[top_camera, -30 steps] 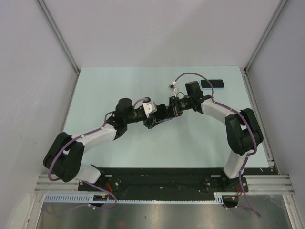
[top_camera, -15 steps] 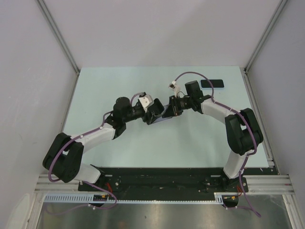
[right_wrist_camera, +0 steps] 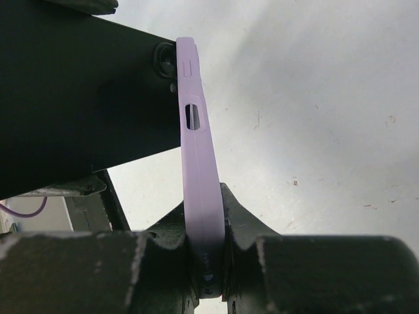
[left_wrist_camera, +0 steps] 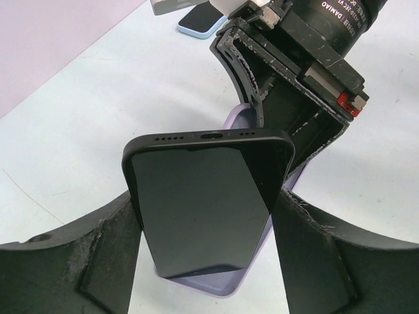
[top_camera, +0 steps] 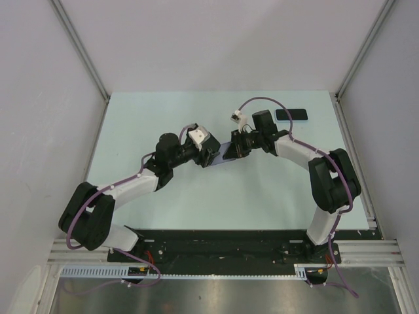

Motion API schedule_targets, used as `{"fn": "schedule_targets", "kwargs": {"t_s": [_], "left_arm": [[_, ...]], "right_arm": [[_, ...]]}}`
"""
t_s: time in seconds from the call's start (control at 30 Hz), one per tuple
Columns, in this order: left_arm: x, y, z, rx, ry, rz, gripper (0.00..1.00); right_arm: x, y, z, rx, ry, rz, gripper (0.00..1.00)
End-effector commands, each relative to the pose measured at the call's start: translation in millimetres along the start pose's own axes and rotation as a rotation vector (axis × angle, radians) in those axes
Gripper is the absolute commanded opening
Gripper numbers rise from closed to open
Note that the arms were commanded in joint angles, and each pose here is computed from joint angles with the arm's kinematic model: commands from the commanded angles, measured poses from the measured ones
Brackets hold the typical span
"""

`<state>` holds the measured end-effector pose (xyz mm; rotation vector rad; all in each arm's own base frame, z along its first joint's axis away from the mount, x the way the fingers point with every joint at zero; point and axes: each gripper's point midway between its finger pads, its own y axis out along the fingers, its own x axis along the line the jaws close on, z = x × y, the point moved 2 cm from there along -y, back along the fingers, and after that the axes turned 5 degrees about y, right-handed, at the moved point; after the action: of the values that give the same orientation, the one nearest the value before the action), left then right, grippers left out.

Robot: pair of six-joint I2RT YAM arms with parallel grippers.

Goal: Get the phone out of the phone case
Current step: Place the phone at the center of the board.

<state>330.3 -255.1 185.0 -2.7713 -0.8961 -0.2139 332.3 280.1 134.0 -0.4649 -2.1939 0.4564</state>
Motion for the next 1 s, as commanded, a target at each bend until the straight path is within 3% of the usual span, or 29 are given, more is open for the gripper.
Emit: {"fn": "schedule_targets", "kwargs": {"t_s": [0.0, 0.47, 0.97], "left_arm": [[26, -4, -34, -0.093, 0.028, -0.104, 0.26], [-18, -8, -46, -0.17, 0.035, 0.155, 0.22], [60, -11, -22, -0.041, 0.056, -0.219, 0.2]], "right_arm": [[12, -7, -18, -0.041, -0.075, 0.005, 0.0], [6, -3, -18, -0.049, -0.076, 0.06, 0.0], [-29, -13, -32, -0.117, -0.06, 0.252, 0.0]]}}
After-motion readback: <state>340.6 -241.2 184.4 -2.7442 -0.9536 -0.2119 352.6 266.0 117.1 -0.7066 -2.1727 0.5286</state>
